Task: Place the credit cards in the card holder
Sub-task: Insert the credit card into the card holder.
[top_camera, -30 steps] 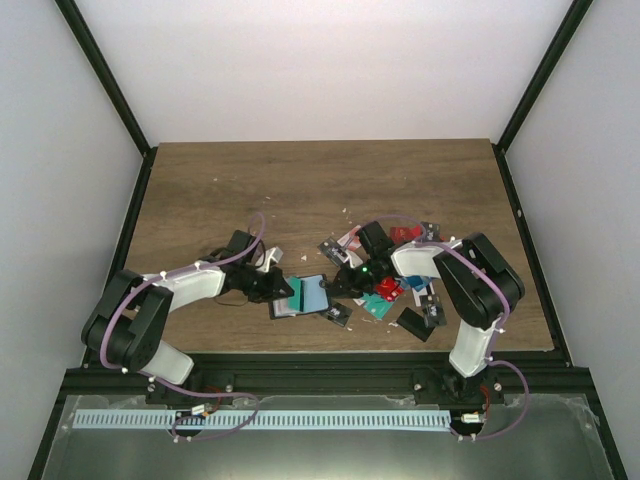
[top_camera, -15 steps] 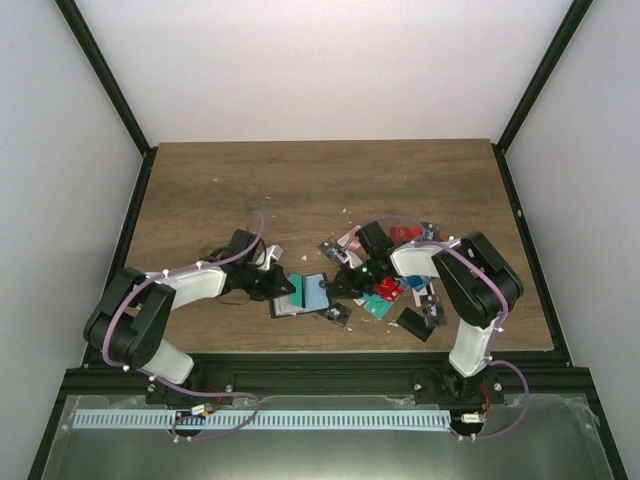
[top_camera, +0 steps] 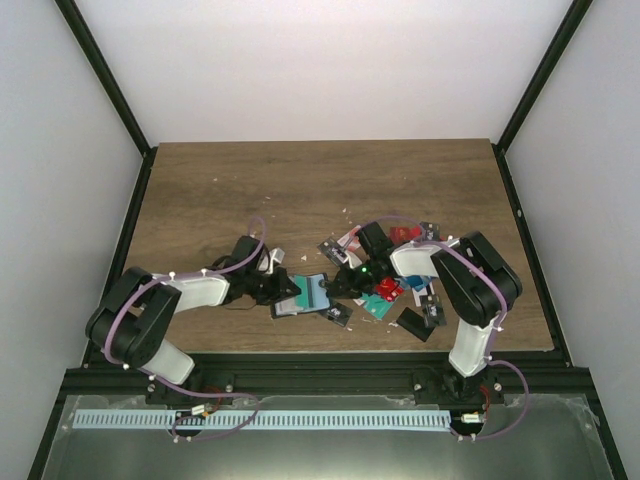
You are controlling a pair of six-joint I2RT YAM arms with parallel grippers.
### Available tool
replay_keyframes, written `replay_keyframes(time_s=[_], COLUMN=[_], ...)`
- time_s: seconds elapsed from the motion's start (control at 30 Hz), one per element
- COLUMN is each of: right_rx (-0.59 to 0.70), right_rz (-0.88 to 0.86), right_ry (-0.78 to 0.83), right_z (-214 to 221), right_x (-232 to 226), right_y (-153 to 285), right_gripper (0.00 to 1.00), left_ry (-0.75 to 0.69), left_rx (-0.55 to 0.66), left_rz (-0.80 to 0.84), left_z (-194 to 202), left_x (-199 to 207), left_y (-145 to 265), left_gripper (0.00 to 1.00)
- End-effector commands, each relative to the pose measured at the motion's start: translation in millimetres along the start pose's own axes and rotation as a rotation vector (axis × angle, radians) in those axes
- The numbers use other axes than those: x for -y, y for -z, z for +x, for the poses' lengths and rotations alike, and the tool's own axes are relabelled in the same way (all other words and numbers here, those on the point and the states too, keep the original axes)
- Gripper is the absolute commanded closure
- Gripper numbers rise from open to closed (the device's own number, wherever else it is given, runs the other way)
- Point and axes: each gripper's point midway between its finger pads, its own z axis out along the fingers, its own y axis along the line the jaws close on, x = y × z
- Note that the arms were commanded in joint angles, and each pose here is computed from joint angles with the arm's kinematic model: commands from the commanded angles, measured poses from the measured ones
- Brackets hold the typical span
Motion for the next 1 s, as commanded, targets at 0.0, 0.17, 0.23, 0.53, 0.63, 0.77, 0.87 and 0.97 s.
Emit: replay_keyframes(time_s=[0.0, 0.17, 0.23, 0.53, 0.63, 0.77, 0.87, 0.97], right_rx=[0.008, 0.007, 0.005, 0.005, 0.007, 0.026, 0.034, 0.046], right_rz=[-0.018, -0.021, -0.022, -0.029, -0.027, -0.026, -0.026, -0.027], right_ry=[0.004, 0.0, -0.002, 0.003, 0.01, 0.03, 0.042, 0.056], right_z=[-6, -7, -7, -11, -12, -14, -15, -17], right_x=[-3, -3, -2, -5, -7, -15, -21, -28], right_y=[-1, -2, -2, -3, -1, 7, 12, 18], right_gripper=[0.9, 0.9, 0.9, 0.9, 0.9, 0.89, 0.88, 0.88], left_ry=[0.04, 0.052, 0.054, 0.055, 0.037, 0.013, 0.004, 0.003], left_rx=[0.017, 0.006, 0.001, -0.045, -0.063, -0.055, -0.061, -0.071], left_rz=[-0.011, 0.002, 0.007, 0.012, -0.013, -0.045, -0.079, -0.112], left_z=[2, 4, 5, 10, 11, 11, 14, 16], left_x=[-7, -4, -3, -3, -2, 4, 3, 4], left_y=[-8, -17, -19, -32, -31, -20, -12, -5], left_gripper=[0.96, 0.96, 0.96, 0.95, 0.91, 0.78, 0.73, 0.7])
